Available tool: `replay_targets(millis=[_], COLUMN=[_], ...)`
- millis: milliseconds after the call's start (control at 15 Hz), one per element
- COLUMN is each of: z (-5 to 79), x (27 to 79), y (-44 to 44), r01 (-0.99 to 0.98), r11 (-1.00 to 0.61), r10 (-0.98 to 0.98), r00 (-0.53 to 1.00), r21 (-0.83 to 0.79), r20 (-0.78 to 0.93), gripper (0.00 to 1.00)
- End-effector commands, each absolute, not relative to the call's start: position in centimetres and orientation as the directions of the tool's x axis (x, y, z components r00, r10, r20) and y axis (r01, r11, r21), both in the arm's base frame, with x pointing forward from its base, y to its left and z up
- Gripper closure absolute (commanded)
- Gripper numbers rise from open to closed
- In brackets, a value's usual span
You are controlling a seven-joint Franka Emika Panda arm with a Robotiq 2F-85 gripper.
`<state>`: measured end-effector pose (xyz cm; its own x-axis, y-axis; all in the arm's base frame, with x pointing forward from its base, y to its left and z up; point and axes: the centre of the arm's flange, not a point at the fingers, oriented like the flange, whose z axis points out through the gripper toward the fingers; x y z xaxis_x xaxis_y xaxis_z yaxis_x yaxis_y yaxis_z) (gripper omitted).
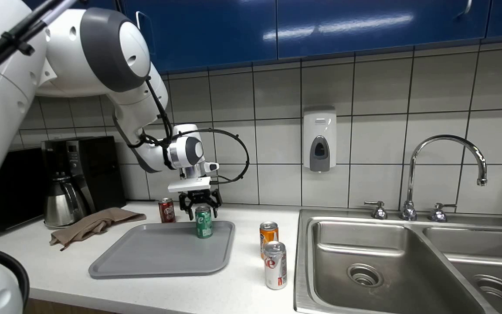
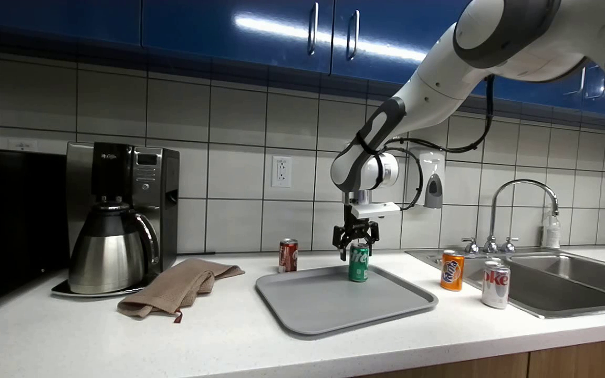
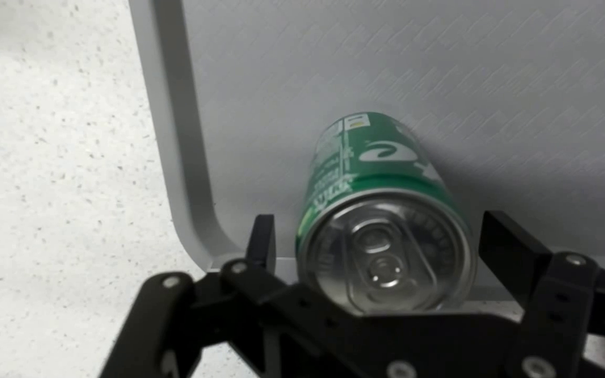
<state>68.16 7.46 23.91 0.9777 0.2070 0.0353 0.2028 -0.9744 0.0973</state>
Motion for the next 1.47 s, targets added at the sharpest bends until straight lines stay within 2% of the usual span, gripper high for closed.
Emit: replay_targets(millis=[0,1400], z=[23.91,24.18], x=[68.16,67.25], y=[7.46,7.24], r01=[0.203,0.211], r11=[-0.974,-0.973], r10=[0.207,0.215], r00=[0.978,0.976], r21=[0.097,0.095], r20=[0.035,0.035], gripper=[0.0,0.0])
